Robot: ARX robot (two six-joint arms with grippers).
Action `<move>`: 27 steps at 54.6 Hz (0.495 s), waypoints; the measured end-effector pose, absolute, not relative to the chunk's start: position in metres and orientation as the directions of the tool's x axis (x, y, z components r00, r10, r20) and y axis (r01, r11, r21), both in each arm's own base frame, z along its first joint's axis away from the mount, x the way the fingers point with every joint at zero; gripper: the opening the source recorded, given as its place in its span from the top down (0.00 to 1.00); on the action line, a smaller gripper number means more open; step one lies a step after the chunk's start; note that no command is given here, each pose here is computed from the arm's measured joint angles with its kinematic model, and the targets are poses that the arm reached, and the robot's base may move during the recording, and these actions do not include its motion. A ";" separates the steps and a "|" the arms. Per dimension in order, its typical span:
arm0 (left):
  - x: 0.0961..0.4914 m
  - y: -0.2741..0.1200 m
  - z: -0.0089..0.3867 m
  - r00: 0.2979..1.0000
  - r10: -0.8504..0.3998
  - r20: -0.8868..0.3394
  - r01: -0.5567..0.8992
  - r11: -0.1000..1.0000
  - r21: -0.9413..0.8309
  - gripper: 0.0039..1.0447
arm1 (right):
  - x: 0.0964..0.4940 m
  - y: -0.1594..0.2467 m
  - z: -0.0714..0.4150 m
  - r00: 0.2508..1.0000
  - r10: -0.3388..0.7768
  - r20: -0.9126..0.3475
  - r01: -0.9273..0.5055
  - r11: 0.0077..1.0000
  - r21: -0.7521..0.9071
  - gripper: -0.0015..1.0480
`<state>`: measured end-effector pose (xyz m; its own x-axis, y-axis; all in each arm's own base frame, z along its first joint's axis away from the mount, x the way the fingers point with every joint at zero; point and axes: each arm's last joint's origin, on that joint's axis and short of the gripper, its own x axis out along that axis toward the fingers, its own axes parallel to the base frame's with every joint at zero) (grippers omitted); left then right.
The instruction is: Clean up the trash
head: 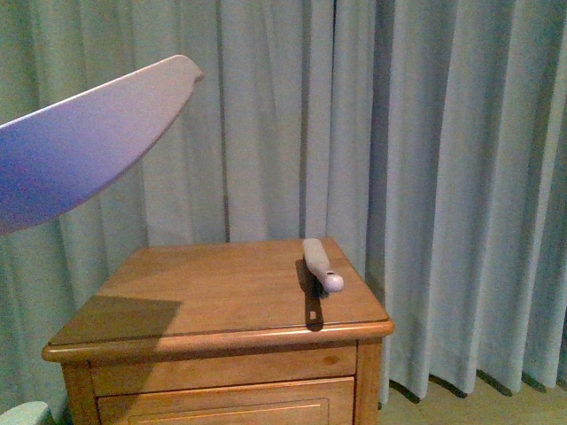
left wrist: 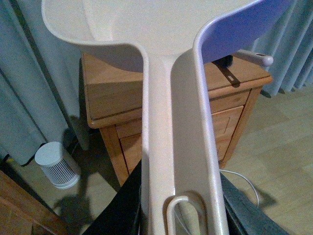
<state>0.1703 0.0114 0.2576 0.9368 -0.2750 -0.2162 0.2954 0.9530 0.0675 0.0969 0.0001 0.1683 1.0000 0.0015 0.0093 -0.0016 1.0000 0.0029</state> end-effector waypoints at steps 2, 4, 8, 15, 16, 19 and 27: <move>0.170 0.011 0.258 0.937 -0.276 -0.216 0.296 0.953 0.067 0.75 | 0.097 0.000 0.168 1.000 0.002 0.009 -0.002 1.000 0.003 0.07; 0.170 0.011 0.258 0.936 -0.277 -0.216 0.297 0.953 0.067 0.75 | 0.097 0.000 0.168 1.000 0.002 0.009 -0.002 1.000 0.003 0.07; 0.170 0.011 0.258 0.936 -0.277 -0.216 0.297 0.953 0.067 0.75 | 0.097 0.000 0.168 1.000 0.002 0.009 -0.002 1.000 0.003 0.07; 0.170 0.011 0.258 0.936 -0.277 -0.216 0.297 0.953 0.067 0.75 | 0.097 0.000 0.168 1.000 0.002 0.009 -0.002 1.000 0.003 0.07; 0.170 0.011 0.258 0.936 -0.277 -0.216 0.297 0.952 0.067 0.75 | 0.097 0.000 0.168 1.000 0.002 0.009 -0.002 1.000 0.003 0.07; 0.170 0.011 0.258 0.936 -0.277 -0.216 0.297 0.953 0.067 0.75 | 0.097 0.000 0.168 1.000 0.002 0.009 -0.002 1.000 0.003 0.07; 0.170 0.011 0.258 0.936 -0.277 -0.216 0.297 0.952 0.067 0.75 | 0.098 0.000 0.167 0.997 -0.081 -0.016 0.081 0.996 0.023 0.07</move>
